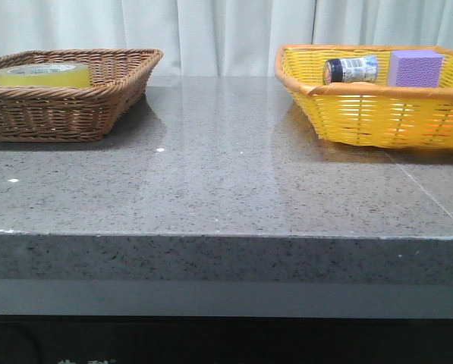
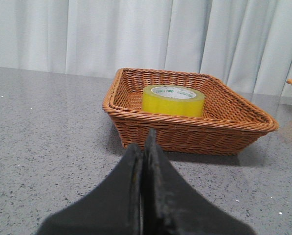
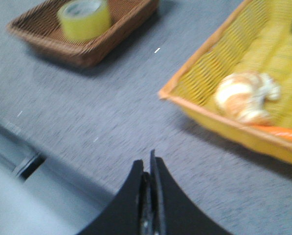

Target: Transfer tape with both arms

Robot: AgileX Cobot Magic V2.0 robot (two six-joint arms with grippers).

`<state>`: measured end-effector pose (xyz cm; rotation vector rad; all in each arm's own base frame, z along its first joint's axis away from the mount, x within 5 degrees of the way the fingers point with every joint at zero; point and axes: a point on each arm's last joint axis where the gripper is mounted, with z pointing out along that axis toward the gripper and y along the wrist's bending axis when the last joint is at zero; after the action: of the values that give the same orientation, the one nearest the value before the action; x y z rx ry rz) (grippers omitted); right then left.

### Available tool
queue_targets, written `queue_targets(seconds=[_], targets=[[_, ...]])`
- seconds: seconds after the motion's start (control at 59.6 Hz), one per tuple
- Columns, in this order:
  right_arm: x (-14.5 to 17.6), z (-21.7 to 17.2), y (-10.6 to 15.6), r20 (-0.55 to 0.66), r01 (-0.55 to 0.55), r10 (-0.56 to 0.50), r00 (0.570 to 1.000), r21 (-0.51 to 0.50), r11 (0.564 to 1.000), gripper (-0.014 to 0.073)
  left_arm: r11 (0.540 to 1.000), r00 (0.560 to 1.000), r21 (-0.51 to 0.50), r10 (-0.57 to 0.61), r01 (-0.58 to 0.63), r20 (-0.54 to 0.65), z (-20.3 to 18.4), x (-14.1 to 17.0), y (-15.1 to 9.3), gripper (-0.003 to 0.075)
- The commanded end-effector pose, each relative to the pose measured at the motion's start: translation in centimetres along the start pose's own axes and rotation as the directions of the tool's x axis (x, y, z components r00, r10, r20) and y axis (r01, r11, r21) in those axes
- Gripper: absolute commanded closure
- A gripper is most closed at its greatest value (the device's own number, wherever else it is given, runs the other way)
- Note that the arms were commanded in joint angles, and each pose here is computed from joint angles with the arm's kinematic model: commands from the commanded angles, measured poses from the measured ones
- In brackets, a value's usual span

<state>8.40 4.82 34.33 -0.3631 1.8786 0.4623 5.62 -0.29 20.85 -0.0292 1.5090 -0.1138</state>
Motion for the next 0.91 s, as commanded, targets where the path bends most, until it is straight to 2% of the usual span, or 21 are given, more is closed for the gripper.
queue_targets(seconds=[0.0,0.168,0.336,0.436,0.47,0.655,0.89], targets=[[-0.2,-0.8,-0.8,0.213,0.003,-0.019,0.977,0.076,0.997,0.0664,1.000,0.998,0.002,-0.013,0.013,0.064,-0.1,0.4,0.1,0.0740],[4.7,-1.5,-2.7,0.455,-0.053,-0.059,0.889,0.229,0.972,0.0664,1.000,0.998,0.002,-0.013,0.013,0.064,-0.1,0.4,0.1,0.0740],[9.8,-1.4,-3.7,0.537,-0.090,-0.105,0.837,0.324,0.942,0.0664,1.000,0.998,0.002,-0.013,0.013,0.064,-0.1,0.4,0.1,0.0740],[12.3,-0.9,-4.1,0.534,-0.098,-0.109,0.838,0.345,0.933,0.0664,1.000,0.998,0.002,-0.013,0.013,0.064,-0.1,0.4,0.1,0.0740],[12.7,-0.9,-4.1,0.512,-0.098,-0.100,0.853,0.345,0.934,0.0664,1.000,0.998,0.002,-0.013,0.013,0.064,-0.1,0.4,0.1,0.0740],[13.4,-0.6,-4.1,0.448,-0.095,-0.076,0.891,0.348,0.933,0.0664,1.000,0.998,0.002,-0.013,0.013,0.062,-0.1,0.5,0.1,0.0740],[13.4,-0.7,-4.4,0.452,-0.113,-0.086,0.888,0.395,0.912,0.0664,1.000,0.998,0.002,-0.013,0.013,0.062,-0.1,0.5,0.1,0.0740]])
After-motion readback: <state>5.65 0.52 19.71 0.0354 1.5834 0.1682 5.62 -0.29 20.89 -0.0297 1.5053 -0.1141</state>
